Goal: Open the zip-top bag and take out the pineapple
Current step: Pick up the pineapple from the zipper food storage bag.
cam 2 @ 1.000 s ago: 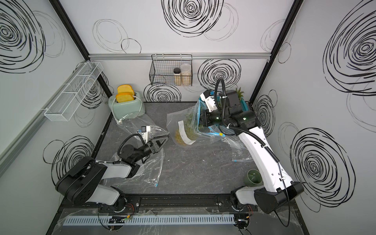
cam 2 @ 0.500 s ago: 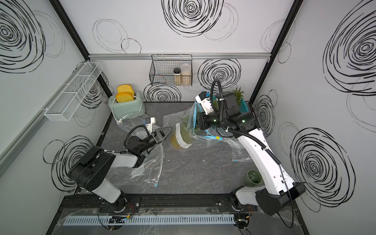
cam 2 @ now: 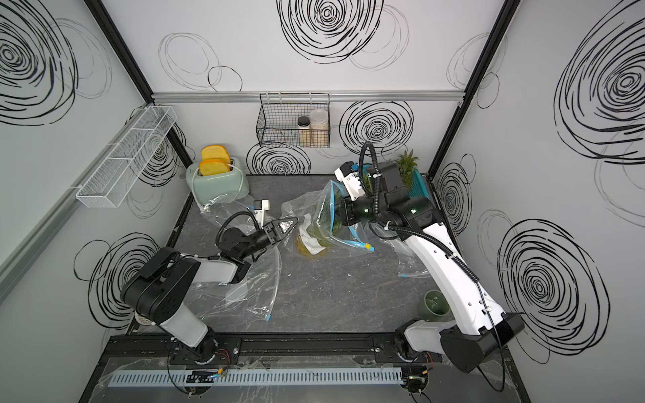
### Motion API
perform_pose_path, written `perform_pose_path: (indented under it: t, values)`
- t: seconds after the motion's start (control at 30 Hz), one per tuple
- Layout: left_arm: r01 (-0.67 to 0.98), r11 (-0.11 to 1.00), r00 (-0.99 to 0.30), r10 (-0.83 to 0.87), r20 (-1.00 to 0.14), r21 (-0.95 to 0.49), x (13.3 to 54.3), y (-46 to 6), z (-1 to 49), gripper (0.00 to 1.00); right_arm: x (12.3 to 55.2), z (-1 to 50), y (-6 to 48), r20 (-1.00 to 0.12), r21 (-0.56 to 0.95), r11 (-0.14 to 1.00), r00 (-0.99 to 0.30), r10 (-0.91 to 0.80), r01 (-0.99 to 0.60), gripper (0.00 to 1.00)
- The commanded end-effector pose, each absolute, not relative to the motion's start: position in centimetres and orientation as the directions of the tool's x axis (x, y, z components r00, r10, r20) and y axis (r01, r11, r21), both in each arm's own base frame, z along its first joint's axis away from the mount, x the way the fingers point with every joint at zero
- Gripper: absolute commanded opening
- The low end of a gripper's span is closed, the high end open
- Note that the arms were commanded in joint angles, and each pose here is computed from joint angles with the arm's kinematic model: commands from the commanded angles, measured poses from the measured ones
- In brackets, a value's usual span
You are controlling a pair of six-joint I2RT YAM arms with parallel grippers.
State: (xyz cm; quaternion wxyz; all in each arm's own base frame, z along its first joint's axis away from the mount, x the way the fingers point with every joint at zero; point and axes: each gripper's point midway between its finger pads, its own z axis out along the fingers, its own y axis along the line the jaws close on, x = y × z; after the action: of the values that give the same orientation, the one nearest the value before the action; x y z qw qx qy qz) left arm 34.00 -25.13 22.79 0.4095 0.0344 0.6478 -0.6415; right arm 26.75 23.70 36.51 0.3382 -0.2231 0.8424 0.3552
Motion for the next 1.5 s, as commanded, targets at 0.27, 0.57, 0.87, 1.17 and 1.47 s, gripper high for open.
perform_pose_path:
  t: [0.27,0.57,0.87,1.17,1.47]
  values:
    - [0.457,0.755,-0.524,-0.200,-0.828,-0.471,39.1,-21.2,19.4,0.00,24.1,45.1,21.4,-0.879,0.355,0.601,-0.475,-0.047,-0.716,0.00]
    - [0.328,0.914,-0.437,-0.077,-0.896,-0.239,42.5,-17.6,22.8,0.00,22.6,46.1,20.2,-0.894,0.326,0.611,-0.445,-0.049,-0.721,0.00]
    - [0.153,0.987,-0.360,0.002,-0.933,-0.057,45.9,-13.0,26.2,0.00,21.3,46.9,18.9,-0.909,0.296,0.636,-0.415,-0.043,-0.713,0.00]
    - [0.107,0.992,-0.349,-0.021,-0.937,-0.062,46.1,-12.0,25.6,0.00,20.7,47.1,18.7,-0.918,0.306,0.626,-0.398,-0.007,-0.717,0.00]
    - [0.289,0.954,-0.300,0.010,-0.954,-0.081,41.5,-18.8,26.6,0.00,21.9,46.4,20.6,-0.911,0.347,0.557,-0.412,0.009,-0.755,0.00]
